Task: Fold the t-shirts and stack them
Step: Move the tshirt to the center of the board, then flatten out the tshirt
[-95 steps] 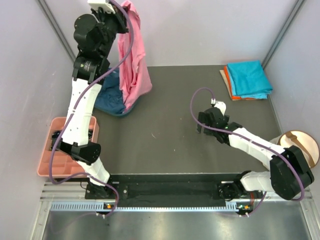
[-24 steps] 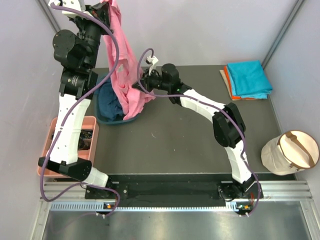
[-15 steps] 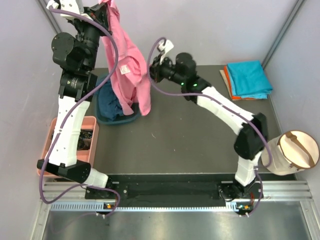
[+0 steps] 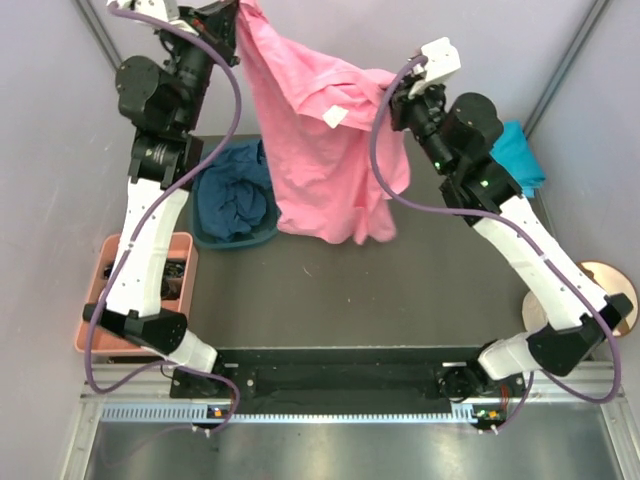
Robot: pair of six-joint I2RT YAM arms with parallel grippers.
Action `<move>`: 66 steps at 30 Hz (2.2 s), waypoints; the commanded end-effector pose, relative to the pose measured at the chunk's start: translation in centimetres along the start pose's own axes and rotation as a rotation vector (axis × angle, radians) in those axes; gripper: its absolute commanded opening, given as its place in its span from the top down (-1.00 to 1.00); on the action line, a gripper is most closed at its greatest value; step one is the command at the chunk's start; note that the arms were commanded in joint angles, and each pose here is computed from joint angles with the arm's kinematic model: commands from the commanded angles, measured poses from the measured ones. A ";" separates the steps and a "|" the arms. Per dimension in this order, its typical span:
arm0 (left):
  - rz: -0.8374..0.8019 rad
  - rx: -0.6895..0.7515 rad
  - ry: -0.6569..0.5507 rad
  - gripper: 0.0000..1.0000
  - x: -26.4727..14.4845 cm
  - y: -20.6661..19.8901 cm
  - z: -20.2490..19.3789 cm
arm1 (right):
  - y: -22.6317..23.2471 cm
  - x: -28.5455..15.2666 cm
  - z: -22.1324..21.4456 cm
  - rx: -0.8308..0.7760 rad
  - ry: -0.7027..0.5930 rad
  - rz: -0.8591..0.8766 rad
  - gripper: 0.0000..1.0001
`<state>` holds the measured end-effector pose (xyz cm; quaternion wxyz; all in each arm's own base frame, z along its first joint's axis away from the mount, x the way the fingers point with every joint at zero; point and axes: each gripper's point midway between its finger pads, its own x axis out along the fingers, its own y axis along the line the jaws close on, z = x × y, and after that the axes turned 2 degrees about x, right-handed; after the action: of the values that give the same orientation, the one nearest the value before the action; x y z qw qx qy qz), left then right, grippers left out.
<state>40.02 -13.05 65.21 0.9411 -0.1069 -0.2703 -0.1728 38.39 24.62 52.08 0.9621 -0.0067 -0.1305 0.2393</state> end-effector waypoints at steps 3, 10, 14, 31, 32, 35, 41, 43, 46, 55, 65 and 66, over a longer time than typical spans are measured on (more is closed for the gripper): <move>-0.146 -0.145 0.045 1.00 1.2 -2.7 -3.8 | -5.1 -4.6 -0.1 -0.042 0.033 -0.199 1.00; -0.104 -0.273 0.269 1.00 -0.9 -2.2 -15.6 | -4.8 -8.0 -9.0 0.072 0.245 -0.244 1.00; -0.112 -0.345 0.486 1.00 -4.0 -3.6 -25.2 | -4.1 -10.8 -13.8 0.173 0.369 -0.268 1.00; -0.062 -0.332 0.996 -0.15 -21.9 -9.5 -41.8 | -2.7 -21.5 -26.0 0.296 0.768 -0.350 -0.30; -0.048 -0.321 0.999 -0.40 -22.2 -9.2 -41.8 | -2.6 -21.9 -26.7 0.295 0.786 -0.352 -0.90; -0.003 -0.270 1.032 -0.97 -23.3 -7.9 -42.5 | -2.6 -21.8 -27.1 0.301 0.790 -0.359 -0.98; 0.064 -0.211 1.127 -0.98 -25.3 -6.4 -45.5 | -2.3 -21.3 -27.6 0.303 0.795 -0.348 -0.97; 0.073 -0.204 1.153 -0.98 -25.9 -6.0 -46.6 | -2.2 -21.4 -27.7 0.304 0.797 -0.349 -0.97; 0.081 -0.210 1.175 -0.98 -26.3 -5.4 -48.3 | -2.3 -21.6 -28.0 0.300 0.804 -0.356 -0.97; 0.197 -0.167 1.206 -0.98 -26.5 -0.2 -51.4 | -2.3 -21.5 -28.1 0.287 0.813 -0.346 -0.97; 0.430 -0.195 1.111 -0.98 -24.9 11.5 -49.5 | -1.8 -20.8 -28.4 0.280 0.829 -0.312 -0.98; 0.440 -0.195 1.103 -0.98 -24.7 12.0 -49.3 | -1.7 -20.8 -28.4 0.279 0.832 -0.306 -0.97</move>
<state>45.47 -12.39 6.81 0.9269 -0.1288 0.3492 -0.0481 27.70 13.83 17.99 0.9433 0.0365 0.3230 0.0667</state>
